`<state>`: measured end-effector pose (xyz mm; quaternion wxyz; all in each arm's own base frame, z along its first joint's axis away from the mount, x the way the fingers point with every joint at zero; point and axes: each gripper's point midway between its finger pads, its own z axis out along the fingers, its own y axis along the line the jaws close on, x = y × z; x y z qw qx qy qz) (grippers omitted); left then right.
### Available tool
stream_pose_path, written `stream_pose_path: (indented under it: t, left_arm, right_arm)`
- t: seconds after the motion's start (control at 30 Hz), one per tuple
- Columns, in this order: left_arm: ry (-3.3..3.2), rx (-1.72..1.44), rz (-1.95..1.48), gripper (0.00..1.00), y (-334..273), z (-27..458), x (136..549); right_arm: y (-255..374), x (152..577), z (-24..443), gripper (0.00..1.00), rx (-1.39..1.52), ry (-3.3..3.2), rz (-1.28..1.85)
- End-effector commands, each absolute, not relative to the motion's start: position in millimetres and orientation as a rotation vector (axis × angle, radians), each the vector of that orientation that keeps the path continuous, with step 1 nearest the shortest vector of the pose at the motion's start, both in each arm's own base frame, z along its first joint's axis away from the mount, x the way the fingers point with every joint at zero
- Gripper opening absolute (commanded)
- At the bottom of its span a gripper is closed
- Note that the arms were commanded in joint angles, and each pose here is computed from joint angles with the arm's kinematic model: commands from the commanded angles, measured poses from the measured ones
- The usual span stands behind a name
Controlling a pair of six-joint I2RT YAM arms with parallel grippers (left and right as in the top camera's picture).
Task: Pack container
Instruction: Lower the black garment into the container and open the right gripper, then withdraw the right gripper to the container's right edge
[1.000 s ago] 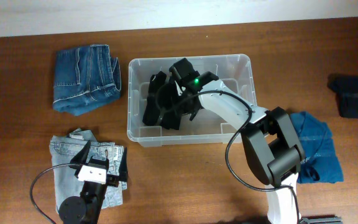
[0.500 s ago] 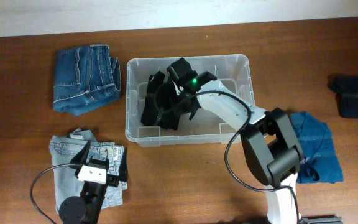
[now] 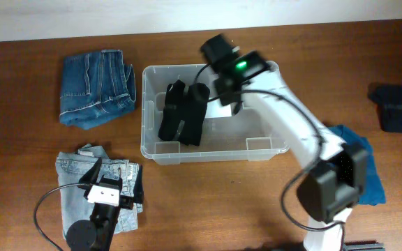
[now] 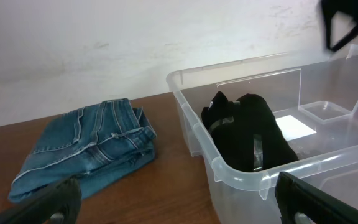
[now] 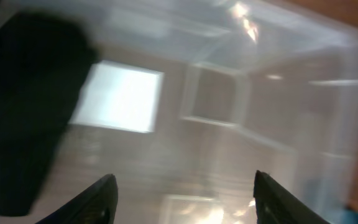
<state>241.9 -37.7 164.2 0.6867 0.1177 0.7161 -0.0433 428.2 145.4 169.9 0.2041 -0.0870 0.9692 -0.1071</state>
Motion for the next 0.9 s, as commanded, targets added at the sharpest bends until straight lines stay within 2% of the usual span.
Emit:
stream_pose_path:
  t: [0.0,0.07,0.27,0.53,0.6,0.73,0.87]
  left_arm:
    - [1.602,0.275,-0.084,0.99,-37,162,242]
    - [1.602,0.275,-0.084,0.99,-37,162,242]
    - [1.602,0.275,-0.083,0.99,-37,162,242]
    - [1.602,0.276,-0.084,0.99,-37,162,242]
    - [1.602,0.275,-0.084,0.99,-37,162,242]
    - [1.602,0.275,-0.084,0.99,-37,162,242]
    - [1.602,0.276,-0.084,0.99,-37,162,242]
  right_arm:
    - [93,433,174,0.63,-0.243,2.767,-0.283]
    - [82,427,164,0.65,-0.292,2.849,-0.133]
    - [43,421,153,0.66,-0.275,2.931,0.045]
    - [40,409,133,0.61,-0.392,2.978,0.116]
    - [41,406,126,0.58,-0.397,2.991,0.119]
    - [41,405,115,0.45,-0.396,2.997,0.119]
    - [41,406,112,0.39,-0.369,3.000,0.120]
